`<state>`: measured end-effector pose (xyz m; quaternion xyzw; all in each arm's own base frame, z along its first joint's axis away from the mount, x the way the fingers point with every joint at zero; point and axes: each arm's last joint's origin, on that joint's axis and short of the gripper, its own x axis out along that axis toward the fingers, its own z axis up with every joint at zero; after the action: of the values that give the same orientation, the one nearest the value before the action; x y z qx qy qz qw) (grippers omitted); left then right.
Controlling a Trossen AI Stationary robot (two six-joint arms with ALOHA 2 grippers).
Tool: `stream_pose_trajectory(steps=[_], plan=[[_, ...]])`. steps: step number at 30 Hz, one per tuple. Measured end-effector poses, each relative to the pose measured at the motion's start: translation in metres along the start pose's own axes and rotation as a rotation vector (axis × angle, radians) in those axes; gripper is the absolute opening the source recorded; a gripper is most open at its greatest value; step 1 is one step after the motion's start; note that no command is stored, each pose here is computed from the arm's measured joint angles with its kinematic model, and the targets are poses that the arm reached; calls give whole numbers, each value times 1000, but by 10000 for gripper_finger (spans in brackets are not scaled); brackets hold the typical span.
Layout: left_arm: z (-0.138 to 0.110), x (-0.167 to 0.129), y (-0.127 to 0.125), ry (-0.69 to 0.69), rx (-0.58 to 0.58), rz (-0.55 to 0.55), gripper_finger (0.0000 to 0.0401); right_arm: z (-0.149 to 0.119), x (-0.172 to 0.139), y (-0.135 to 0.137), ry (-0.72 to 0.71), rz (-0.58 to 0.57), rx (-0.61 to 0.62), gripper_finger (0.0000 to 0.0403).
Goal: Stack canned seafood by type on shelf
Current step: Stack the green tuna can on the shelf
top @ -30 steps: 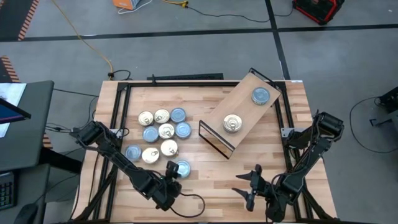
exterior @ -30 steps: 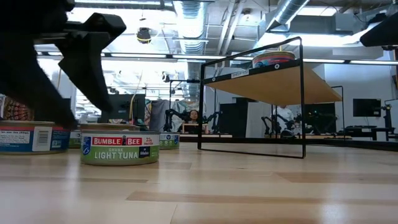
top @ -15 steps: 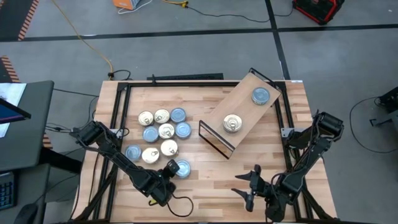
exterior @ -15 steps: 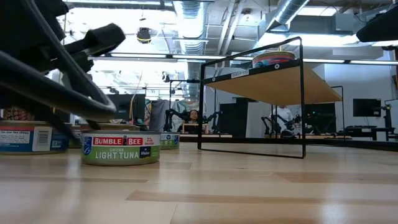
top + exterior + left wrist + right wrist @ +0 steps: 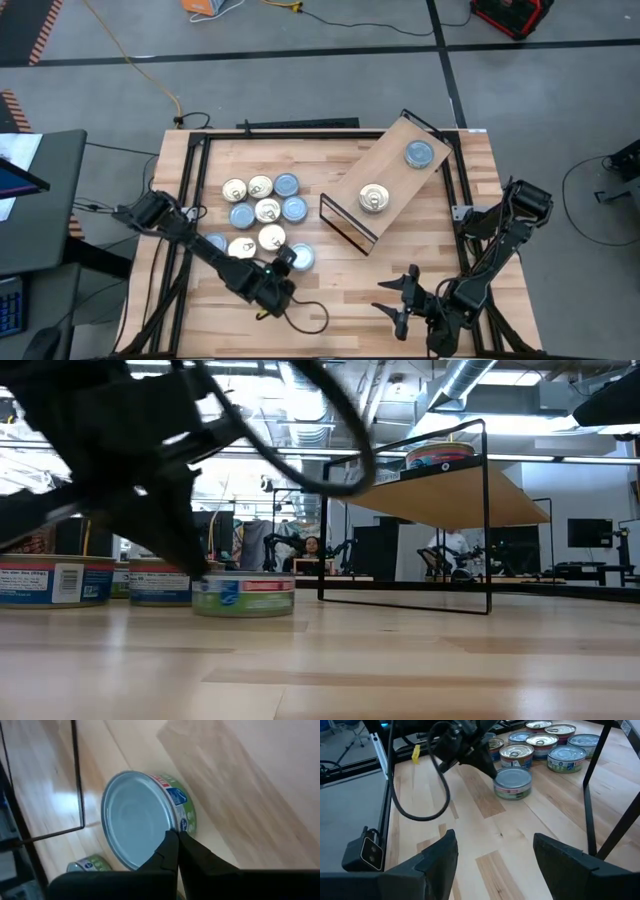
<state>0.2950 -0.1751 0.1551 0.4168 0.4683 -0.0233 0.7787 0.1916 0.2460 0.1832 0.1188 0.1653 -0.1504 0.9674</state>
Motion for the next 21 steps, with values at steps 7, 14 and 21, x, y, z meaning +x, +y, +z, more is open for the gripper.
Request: stream_pose_trajectory(steps=[7, 14, 21], plan=[[2, 3, 9, -2, -66, 139, 0, 0, 0, 0, 0, 0, 0, 285], [18, -10, 2, -104, -156, 110, 0, 0, 0, 0, -1, -1, 0, 285], [22, 1, 30, -117, -357, -72, 56, 3, 6, -1, -7, -17, 18, 285]])
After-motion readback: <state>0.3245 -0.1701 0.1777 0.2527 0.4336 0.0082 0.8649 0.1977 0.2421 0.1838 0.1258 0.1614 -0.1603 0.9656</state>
